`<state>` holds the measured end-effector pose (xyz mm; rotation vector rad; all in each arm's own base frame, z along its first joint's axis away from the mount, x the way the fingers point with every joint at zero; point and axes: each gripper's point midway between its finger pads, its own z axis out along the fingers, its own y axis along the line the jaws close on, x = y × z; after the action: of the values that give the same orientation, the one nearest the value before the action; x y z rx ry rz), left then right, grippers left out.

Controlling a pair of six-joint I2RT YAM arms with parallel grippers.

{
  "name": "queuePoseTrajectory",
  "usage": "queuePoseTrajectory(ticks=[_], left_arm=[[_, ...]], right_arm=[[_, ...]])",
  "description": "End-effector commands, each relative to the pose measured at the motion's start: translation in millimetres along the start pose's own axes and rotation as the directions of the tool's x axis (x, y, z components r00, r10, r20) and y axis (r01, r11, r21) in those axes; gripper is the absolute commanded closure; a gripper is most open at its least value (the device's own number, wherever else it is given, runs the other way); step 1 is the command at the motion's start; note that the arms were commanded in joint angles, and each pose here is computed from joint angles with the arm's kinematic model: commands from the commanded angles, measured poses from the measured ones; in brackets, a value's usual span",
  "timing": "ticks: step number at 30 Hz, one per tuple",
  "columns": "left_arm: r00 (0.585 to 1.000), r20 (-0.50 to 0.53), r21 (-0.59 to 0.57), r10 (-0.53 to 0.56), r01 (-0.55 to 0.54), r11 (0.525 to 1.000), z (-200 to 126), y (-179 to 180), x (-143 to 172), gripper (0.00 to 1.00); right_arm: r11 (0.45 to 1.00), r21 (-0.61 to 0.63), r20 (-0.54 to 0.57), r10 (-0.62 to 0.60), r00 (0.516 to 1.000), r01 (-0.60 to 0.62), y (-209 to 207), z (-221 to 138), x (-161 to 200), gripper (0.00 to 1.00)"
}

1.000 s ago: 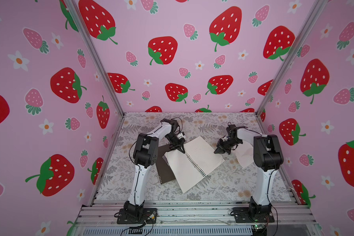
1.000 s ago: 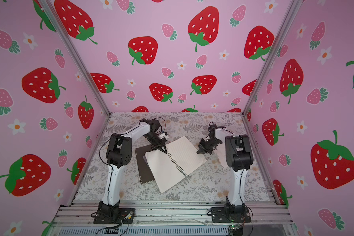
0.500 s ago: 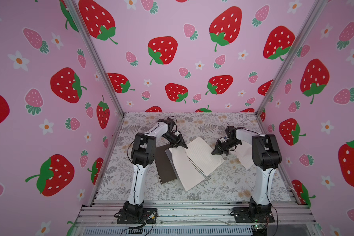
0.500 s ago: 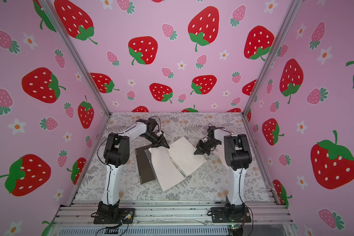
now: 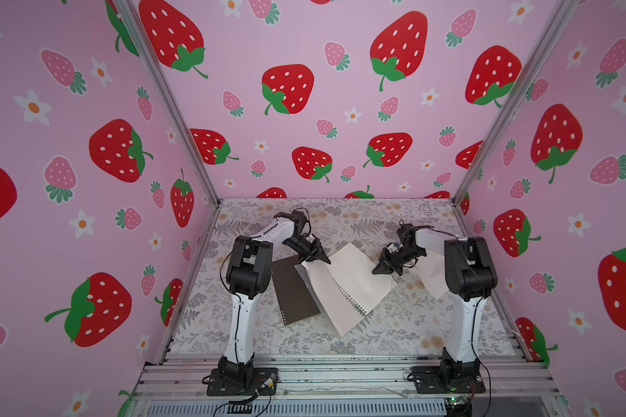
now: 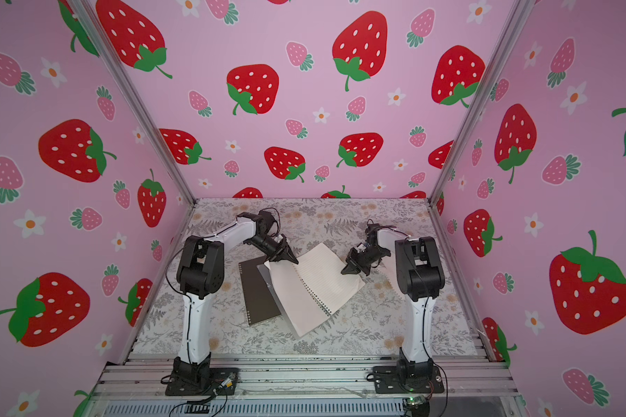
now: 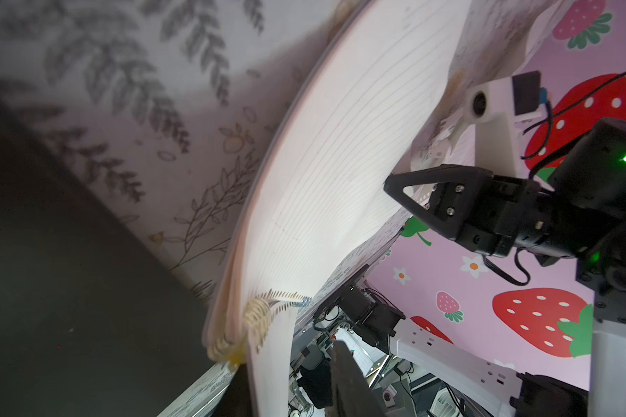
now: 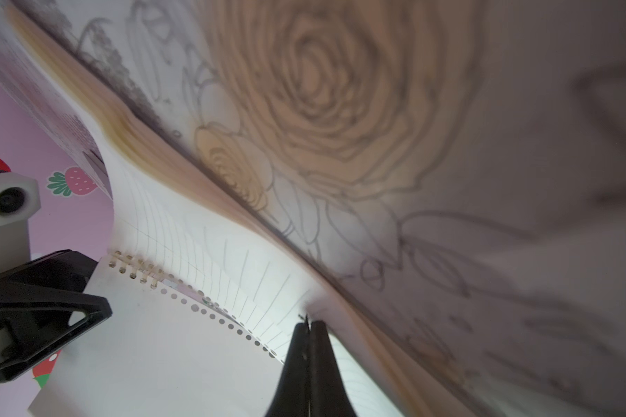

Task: Tear off pages from different notebooks
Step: Close the notebook at the center of the board.

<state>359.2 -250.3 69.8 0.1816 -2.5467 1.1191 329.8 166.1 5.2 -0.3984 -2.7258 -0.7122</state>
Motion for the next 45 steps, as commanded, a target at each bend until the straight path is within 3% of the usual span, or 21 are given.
queuePoseTrajectory(ticks=[1,10,12,15,19,23,26,28,30,33,36,41,45], left_arm=[[0.999,-0.043,-0.052,0.026,-0.028,0.998,6,11,21,0.61],[0.996,-0.088,-0.085,-0.006,-0.001,0.996,13,41,57,0.55],[0.996,-0.082,-0.091,-0.025,0.017,0.996,12,48,61,0.61],[0.995,-0.079,-0.08,-0.059,0.052,0.995,13,50,59,0.82],[0.995,-0.078,-0.062,-0.068,0.063,0.996,14,44,50,1.0],[0.993,-0.069,-0.044,-0.096,0.093,0.995,15,39,37,1.0],[0.988,-0.07,-0.014,-0.141,0.14,0.99,18,36,26,1.0],[0.982,-0.076,-0.012,-0.174,0.173,0.985,21,36,21,1.0],[0.977,-0.077,-0.019,-0.199,0.198,0.98,19,34,18,1.0],[0.972,-0.068,-0.021,-0.224,0.223,0.974,17,30,13,1.0],[0.967,-0.054,-0.002,-0.251,0.251,0.968,16,24,6,1.0],[0.955,-0.039,0.033,-0.292,0.294,0.955,16,13,-10,1.0],[0.955,-0.032,0.043,-0.295,0.297,0.954,14,6,-18,1.0]], right_arm=[[0.979,0.202,-0.064,0.048,0.997,-0.034,-51,41,10,0.99],[0.98,0.199,-0.069,0.035,0.997,-0.021,-50,42,9,0.98],[0.984,0.18,-0.085,0.014,0.996,0.002,-46,43,12,0.98],[0.979,0.197,-0.102,-0.024,0.995,0.043,-44,46,19,0.98],[0.965,0.244,-0.098,-0.078,0.992,0.1,-40,45,21,0.98],[0.957,0.218,0.039,-0.202,0.979,0.189,-14,20,15,0.98],[0.938,0.207,0.157,-0.314,0.936,0.279,12,-15,20,0.9],[0.89,0.253,0.245,-0.438,0.865,0.379,33,-39,25,0.79],[0.804,0.327,0.291,-0.585,0.757,0.496,57,-61,42,0.57],[0.682,0.362,0.306,-0.731,0.61,0.636,97,-78,73,0.36],[0.576,0.382,0.29,-0.817,0.497,0.723,129,-90,103,0.21],[0.344,0.438,0.203,-0.938,0.281,0.831,170,-89,145,0.12],[0.181,0.472,0.069,-0.983,0.169,0.863,179,-65,167,0.1]])
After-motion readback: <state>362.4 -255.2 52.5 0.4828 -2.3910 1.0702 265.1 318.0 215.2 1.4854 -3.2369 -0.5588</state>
